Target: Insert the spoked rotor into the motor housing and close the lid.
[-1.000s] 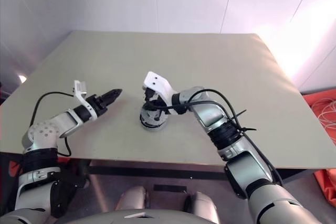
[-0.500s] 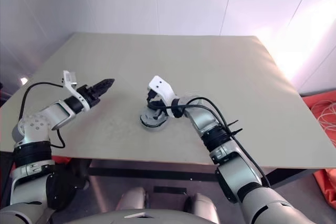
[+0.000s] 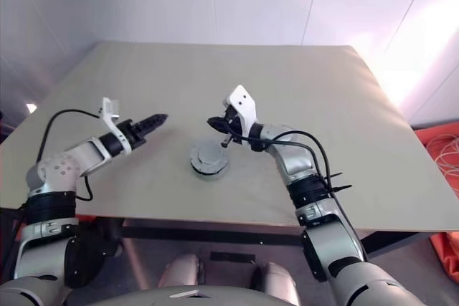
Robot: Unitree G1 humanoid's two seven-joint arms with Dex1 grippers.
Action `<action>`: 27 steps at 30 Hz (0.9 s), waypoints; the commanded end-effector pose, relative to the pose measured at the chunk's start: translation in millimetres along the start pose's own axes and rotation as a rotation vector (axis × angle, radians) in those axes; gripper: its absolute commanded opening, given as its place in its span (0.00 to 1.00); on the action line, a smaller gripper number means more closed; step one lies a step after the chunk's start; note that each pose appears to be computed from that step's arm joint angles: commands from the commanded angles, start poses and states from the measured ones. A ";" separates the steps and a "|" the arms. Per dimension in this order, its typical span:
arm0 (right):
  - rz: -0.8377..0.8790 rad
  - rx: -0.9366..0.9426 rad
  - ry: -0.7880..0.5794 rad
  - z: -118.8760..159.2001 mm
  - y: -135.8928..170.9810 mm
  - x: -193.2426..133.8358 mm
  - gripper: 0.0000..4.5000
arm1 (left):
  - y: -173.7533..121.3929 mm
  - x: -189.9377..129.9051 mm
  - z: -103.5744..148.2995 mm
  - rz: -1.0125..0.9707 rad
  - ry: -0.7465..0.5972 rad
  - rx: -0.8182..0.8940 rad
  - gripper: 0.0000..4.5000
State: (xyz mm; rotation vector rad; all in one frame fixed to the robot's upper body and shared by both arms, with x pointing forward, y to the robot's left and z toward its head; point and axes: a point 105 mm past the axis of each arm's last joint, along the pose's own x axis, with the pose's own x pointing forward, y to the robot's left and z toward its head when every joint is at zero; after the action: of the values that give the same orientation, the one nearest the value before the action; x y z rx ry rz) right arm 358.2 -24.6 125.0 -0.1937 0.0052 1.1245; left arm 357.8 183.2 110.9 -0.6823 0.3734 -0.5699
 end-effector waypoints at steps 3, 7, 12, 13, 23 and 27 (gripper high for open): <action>0.141 -0.055 -0.039 9.7 22.3 -6.9 0.44 | -18.3 7.5 -6.4 -0.069 0.049 0.069 0.60; 0.245 -0.052 0.021 -6.9 40.6 -13.7 0.75 | -19.6 8.5 -13.4 -0.076 0.076 0.073 0.60; 0.228 -0.068 0.028 -8.5 39.0 -9.0 0.99 | -20.2 7.8 -15.2 -0.077 0.078 0.072 0.60; 0.218 -0.077 0.050 -13.0 38.5 -6.6 0.99 | -20.0 7.3 -15.0 -0.075 0.078 0.072 0.60; 0.173 -0.029 0.106 -46.5 38.4 14.1 0.99 | -18.6 1.0 -11.0 -0.054 0.071 0.082 0.60; 0.173 -0.016 0.110 -54.0 38.9 16.4 0.99 | -16.3 -3.2 -7.7 -0.035 0.061 0.088 0.60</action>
State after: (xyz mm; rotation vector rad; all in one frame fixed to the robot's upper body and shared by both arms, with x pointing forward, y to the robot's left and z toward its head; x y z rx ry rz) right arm 332.9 -2.3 62.6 -0.2651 0.1271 1.2911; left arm 344.1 166.3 100.5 -0.6191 0.4480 -0.6335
